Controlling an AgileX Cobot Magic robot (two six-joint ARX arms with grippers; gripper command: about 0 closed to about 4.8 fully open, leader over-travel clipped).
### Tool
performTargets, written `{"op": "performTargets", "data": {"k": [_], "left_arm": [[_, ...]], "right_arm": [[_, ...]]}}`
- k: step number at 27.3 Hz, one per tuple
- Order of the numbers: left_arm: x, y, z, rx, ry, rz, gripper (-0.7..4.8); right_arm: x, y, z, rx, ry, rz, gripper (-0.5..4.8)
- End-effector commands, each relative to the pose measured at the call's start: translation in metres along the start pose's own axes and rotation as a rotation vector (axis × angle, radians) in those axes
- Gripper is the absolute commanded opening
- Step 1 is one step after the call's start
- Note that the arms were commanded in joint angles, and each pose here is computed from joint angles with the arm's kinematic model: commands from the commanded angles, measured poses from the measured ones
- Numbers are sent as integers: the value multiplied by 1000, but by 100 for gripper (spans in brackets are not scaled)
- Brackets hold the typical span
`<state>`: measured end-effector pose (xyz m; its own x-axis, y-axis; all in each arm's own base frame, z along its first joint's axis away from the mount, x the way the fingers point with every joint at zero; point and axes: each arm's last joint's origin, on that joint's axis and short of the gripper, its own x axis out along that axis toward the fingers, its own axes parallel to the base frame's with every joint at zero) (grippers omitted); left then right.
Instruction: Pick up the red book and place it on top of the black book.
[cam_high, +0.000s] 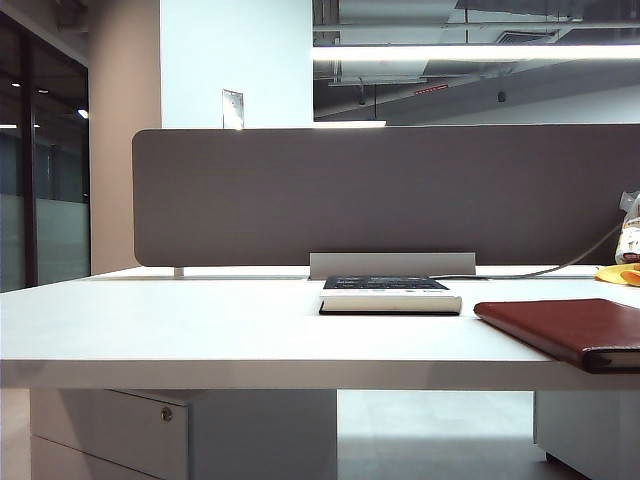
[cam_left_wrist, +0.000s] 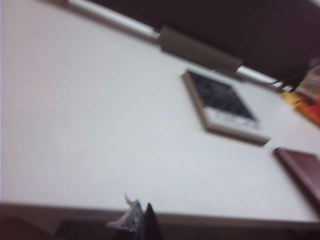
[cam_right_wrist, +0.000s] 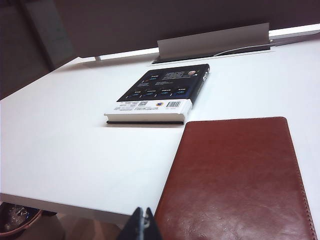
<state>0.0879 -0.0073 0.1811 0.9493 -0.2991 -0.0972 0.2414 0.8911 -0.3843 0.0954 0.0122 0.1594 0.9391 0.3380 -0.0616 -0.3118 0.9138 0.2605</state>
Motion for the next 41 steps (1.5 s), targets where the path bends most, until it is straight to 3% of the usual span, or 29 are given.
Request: {"op": "performTargets", "data": {"k": [1, 16, 24, 34, 41], "left_arm": [[-8, -9, 15, -17, -1, -9, -5], [-31, -50, 88, -8, 91, -161, -5], [-24, -65, 126, 62, 174, -246, -5], [-8, -60, 126, 121, 306, -246, -5], [-1, -62, 123, 172, 333, -260, -5]], "right_arm": [[0, 0, 2, -2, -14, -1, -6], [0, 0, 1, 48, -12, -1, -6], [0, -1, -2, 90, 21, -9, -6], [-6, 3, 6, 131, 82, -27, -6], [-13, 9, 23, 185, 67, -68, -6]]}}
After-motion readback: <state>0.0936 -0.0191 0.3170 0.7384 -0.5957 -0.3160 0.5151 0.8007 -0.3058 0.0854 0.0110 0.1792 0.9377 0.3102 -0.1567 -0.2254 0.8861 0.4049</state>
